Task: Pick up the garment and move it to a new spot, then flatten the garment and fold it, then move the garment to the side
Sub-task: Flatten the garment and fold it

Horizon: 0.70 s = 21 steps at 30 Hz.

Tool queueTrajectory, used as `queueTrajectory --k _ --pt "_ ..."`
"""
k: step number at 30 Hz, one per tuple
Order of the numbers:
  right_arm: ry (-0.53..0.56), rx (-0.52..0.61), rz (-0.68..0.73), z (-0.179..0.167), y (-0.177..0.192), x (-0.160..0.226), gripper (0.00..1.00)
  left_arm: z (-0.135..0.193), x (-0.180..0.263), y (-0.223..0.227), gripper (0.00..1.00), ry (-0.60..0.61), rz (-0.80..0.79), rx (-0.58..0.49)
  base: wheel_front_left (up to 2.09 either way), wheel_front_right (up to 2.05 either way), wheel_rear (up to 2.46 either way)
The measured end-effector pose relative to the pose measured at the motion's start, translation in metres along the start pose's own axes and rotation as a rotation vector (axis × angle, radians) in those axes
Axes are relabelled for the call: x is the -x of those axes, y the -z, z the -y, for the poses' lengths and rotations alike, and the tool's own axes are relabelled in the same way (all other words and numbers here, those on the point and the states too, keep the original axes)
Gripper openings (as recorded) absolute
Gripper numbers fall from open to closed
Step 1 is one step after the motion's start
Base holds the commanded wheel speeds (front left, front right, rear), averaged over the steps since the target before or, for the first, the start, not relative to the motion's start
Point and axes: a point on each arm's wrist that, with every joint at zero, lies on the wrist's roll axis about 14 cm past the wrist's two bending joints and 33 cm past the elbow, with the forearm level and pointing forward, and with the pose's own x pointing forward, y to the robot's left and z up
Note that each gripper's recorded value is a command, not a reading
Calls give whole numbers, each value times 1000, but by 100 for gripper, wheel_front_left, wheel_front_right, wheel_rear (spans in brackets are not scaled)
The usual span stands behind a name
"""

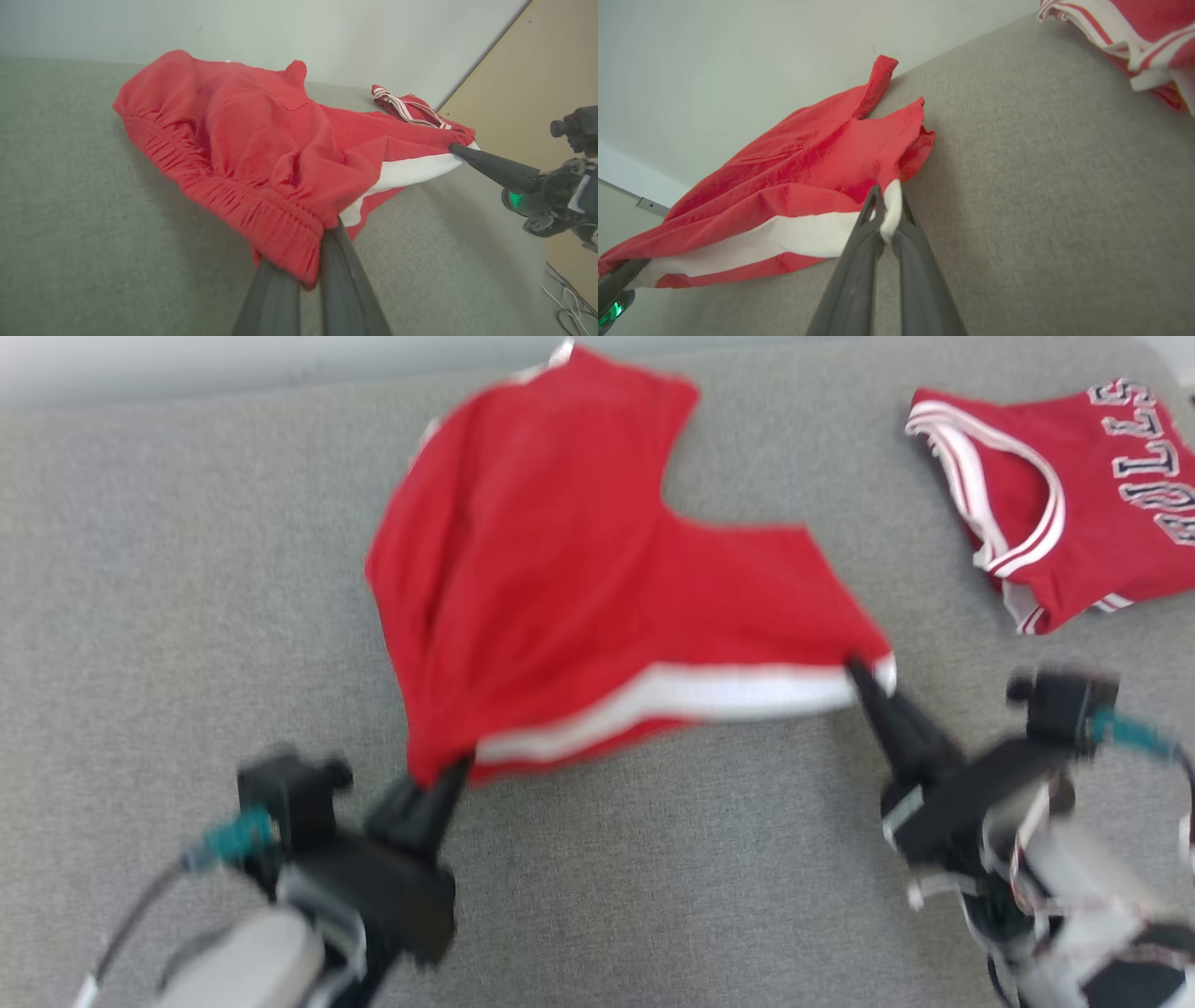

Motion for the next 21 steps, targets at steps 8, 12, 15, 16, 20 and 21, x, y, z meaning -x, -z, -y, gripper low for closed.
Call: queueTrajectory --k 8,12,15,16,20,21 --pt "52 -59 -30 9 26 55 0 21 46 38 0 -16 -80 18 0 0 0" --pt "83 -84 -52 10 44 89 0 27 73 53 0 -37 -118 15 0 0 0" --pt "89 -94 -69 8 51 100 0 30 82 58 0 -45 -128 13 0 0 0" --pt "93 -101 -74 7 53 106 0 31 86 59 0 -47 -132 16 0 0 0" --pt "114 -147 -77 3 58 127 0 39 100 64 0 -40 -144 15 0 0 0" --pt "117 -160 -75 1 58 129 0 40 101 64 0 -41 -141 13 0 0 0"
